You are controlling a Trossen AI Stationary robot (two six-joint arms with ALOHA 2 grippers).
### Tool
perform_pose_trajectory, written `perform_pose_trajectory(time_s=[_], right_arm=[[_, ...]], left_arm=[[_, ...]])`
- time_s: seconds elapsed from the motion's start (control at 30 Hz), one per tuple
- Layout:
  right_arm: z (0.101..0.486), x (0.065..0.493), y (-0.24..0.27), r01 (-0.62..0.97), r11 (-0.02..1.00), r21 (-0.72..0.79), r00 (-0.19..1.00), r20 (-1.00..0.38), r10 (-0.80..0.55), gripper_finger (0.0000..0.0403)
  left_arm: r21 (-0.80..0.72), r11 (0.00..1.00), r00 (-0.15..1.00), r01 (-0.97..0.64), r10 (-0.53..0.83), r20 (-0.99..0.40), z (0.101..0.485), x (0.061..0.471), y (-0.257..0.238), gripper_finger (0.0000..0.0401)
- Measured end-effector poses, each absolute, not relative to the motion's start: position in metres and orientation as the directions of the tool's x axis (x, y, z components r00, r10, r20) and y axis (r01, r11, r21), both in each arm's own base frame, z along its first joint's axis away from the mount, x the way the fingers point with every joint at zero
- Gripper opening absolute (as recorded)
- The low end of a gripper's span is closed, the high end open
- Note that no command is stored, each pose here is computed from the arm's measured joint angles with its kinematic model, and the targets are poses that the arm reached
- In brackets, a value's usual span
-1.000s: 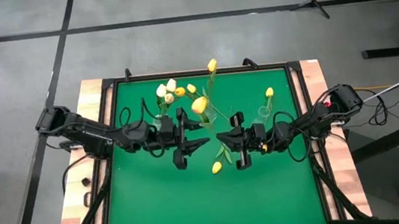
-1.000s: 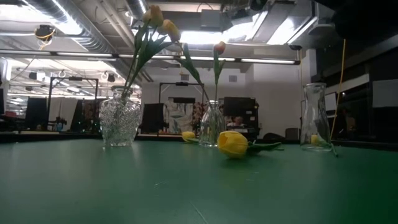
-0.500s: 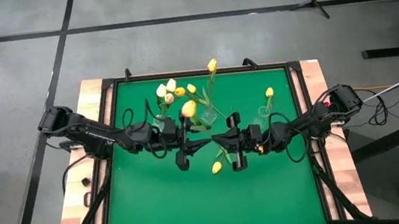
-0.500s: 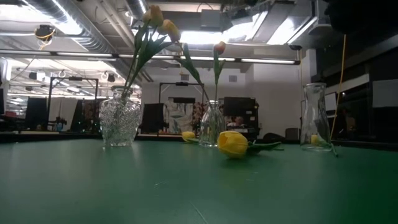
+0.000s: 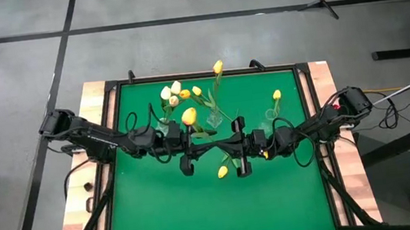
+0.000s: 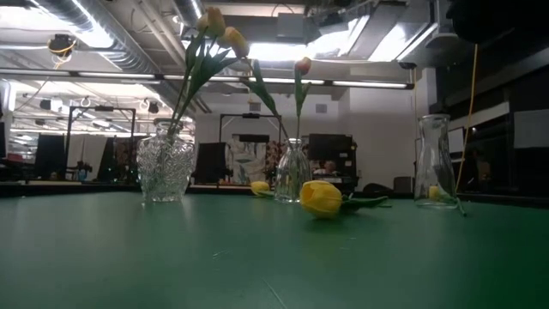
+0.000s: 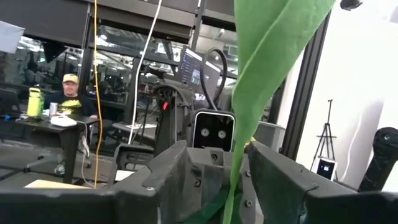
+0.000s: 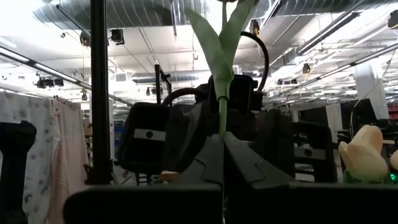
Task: Sort flowers into vase by color
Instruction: Put the yellow with orange flower into the center transparent vase
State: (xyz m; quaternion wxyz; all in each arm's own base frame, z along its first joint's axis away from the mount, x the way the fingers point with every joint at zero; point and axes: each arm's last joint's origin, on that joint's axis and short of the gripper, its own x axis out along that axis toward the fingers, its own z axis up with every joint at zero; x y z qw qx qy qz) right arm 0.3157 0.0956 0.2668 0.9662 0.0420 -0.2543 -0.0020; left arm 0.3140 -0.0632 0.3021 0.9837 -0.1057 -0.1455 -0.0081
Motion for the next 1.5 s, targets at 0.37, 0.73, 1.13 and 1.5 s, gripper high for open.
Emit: perform_pose_trajectory(time_s=[0.37, 0.73, 1.13, 1.5], right_arm=[[0.267, 0.316, 0.095, 0.005, 0.995, 0.104, 0.872, 0.487, -0.055, 0.0], [0.263, 0.317, 0.092, 0.128, 0.98, 0.155, 0.885, 0.427, -0.183, 0.0041], [0.254, 0.321, 0.092, 0.174, 0.979, 0.109, 0.916, 0.346, -0.201, 0.0157], [0.238, 0.325, 0.093, 0.218, 0.974, 0.064, 0.955, 0.193, -0.226, 0.0159]], left_arm=[[-0.222, 0.975, 0.957, 0.0, 0.065, 0.283, 0.302, 0.314, -0.062, 0.0054], [-0.225, 0.974, 0.958, -0.016, 0.08, 0.275, 0.301, 0.314, -0.061, 0.0012], [-0.235, 0.969, 0.977, -0.073, 0.117, 0.18, 0.292, 0.316, -0.061, 0.0008], [-0.211, 0.964, 0.981, -0.16, 0.179, 0.073, 0.281, 0.317, -0.062, 0.0008]])
